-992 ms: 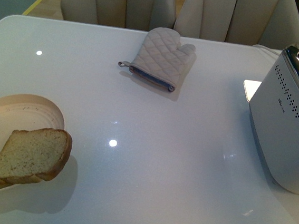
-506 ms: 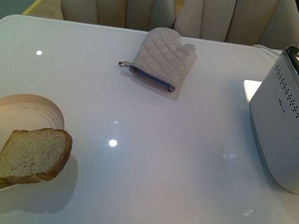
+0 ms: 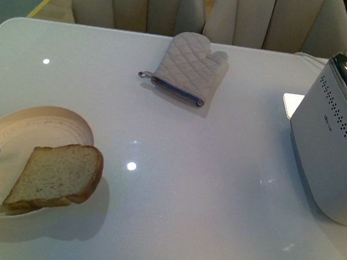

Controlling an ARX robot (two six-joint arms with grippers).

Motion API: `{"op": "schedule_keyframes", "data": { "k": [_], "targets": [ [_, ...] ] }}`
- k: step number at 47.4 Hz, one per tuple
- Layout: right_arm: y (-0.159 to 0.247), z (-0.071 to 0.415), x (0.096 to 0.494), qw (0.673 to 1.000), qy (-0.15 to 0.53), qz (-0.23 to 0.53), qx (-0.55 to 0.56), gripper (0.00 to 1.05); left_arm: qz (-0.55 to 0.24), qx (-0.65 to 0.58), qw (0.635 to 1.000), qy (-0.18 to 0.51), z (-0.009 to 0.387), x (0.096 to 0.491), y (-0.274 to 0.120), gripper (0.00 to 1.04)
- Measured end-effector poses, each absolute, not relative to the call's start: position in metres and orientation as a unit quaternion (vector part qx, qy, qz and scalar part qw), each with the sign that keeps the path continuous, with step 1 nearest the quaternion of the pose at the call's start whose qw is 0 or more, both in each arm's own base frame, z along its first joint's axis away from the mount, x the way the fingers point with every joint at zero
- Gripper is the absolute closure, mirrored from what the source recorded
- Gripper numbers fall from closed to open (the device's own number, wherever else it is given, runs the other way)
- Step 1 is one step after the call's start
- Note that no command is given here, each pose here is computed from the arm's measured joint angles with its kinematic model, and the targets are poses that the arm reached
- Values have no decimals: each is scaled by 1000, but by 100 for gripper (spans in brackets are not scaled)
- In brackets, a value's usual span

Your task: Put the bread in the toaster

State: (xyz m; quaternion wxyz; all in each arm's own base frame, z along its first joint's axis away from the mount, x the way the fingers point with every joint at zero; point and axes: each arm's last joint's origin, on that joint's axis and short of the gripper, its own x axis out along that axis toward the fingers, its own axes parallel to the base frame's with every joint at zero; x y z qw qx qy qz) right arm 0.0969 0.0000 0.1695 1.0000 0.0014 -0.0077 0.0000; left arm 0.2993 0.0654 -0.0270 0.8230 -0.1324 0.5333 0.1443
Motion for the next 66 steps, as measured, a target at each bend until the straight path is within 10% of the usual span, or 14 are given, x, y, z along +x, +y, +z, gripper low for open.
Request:
{"op": "schedule_keyframes", "data": {
  "k": [29, 51, 66],
  "targets": [
    [0, 170, 97, 1000, -8, 0, 1, 9, 64, -203, 797, 565, -21, 320, -96, 100],
    [0, 170, 97, 1000, -8, 0, 1, 9, 72, -240, 792, 557, -19, 325, -133, 100],
    [0, 170, 97, 1000, -8, 0, 1, 9, 97, -251, 817, 510, -10, 322, -117, 53]
  ]
}}
